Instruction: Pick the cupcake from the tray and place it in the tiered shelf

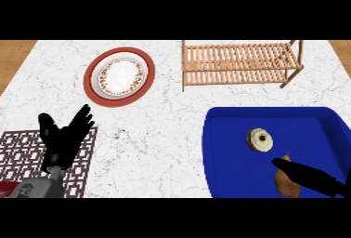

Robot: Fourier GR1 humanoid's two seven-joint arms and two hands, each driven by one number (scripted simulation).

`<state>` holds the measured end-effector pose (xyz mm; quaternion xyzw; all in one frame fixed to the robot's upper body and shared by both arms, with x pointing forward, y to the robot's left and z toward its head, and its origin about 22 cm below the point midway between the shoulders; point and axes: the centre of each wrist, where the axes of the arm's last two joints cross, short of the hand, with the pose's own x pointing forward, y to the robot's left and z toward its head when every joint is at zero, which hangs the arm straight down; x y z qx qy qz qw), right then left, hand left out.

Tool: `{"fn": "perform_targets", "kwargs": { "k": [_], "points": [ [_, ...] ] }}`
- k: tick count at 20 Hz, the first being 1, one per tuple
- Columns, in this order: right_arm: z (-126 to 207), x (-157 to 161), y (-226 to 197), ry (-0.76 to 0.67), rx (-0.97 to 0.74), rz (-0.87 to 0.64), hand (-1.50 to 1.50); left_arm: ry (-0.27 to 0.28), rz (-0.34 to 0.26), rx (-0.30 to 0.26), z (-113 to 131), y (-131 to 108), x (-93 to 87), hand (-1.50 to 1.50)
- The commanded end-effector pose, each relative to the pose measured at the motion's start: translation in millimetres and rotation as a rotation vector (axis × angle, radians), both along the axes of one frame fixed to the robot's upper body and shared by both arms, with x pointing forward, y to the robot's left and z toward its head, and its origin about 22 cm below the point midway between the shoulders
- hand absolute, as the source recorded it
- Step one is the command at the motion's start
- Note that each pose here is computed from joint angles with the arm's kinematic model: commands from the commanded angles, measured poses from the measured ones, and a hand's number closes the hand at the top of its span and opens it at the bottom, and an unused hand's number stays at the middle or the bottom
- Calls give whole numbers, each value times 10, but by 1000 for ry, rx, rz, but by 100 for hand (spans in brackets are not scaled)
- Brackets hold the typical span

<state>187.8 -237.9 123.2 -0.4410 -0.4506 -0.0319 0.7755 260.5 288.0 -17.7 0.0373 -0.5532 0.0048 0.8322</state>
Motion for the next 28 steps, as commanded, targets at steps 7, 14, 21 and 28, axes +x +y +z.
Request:
{"fn": "perform_targets", "kwargs": {
  "k": [7,14,21,28],
  "points": [
    [56,618,324,284,22,-51,-150,67,24,-2,-15,67,3,0],
    [-204,702,545,359,35,-125,-150,54,36,-9,-138,96,-74,0],
    [-339,815,525,411,9,-139,-150,50,23,-15,41,84,-97,0],
    [-359,965,644,428,0,-131,-150,54,28,1,-77,-16,-31,0]
  ]
}}
